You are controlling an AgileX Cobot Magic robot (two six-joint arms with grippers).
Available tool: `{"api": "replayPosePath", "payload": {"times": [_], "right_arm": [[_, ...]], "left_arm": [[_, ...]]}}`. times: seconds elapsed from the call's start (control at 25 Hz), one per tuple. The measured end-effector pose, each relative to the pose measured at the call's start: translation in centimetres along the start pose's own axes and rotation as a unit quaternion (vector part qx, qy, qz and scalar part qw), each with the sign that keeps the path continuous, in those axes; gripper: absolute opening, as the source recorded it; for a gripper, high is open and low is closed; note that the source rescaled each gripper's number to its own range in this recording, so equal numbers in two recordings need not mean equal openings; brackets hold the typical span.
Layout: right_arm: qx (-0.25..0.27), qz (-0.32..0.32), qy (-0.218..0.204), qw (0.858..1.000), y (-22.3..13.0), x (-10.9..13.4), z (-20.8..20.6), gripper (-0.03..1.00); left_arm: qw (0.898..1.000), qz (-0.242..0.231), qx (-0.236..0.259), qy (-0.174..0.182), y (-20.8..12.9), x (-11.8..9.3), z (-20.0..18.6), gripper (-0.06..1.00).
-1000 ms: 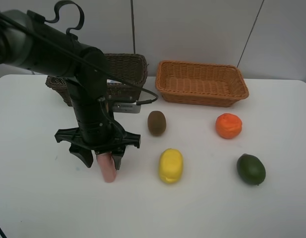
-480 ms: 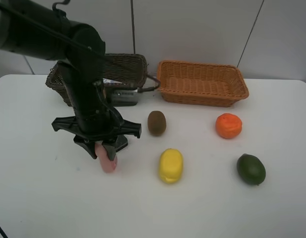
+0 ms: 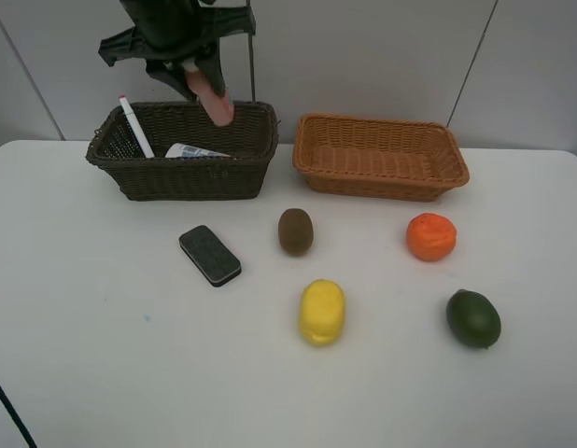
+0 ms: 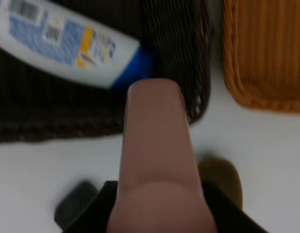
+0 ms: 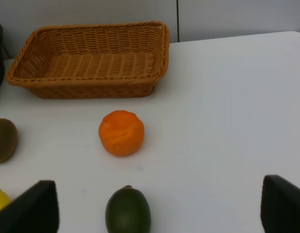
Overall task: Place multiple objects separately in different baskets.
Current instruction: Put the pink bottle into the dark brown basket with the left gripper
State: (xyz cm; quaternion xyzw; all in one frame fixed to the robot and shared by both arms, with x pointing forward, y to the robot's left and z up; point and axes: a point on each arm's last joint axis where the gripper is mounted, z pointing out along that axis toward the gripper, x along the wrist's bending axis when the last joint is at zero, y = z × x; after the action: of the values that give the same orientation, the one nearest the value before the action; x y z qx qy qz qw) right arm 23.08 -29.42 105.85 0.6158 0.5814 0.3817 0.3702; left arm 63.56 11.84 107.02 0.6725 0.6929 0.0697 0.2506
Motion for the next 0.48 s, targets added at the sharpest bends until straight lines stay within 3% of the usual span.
{"api": "replayPosePath", "payload": {"times": [0.16,0.32,0.4,0.48], "right_arm": [[0.0,0.0,0.0,1.0,0.0,0.0,0.0,0.96],[0.0,0.0,0.0,1.0,0.0,0.0,0.0,0.96],[0.0,0.0,0.0,1.0,0.0,0.0,0.0,0.96],[0.0,0.0,0.0,1.0,0.0,0.0,0.0,0.96]], "left_arm": [[0.999,-0.028,-0.019,0.015,3.4,2.4,3.7,0.28],[0.999,-0.027,-0.015,0.036,4.4,3.6,7.2,0.3],[0.999,-0.029,-0.012,0.039,4.5,3.8,7.8,0.5],[0.999,-0.038,-0.011,0.033,4.6,3.8,7.9,0.78]]}}
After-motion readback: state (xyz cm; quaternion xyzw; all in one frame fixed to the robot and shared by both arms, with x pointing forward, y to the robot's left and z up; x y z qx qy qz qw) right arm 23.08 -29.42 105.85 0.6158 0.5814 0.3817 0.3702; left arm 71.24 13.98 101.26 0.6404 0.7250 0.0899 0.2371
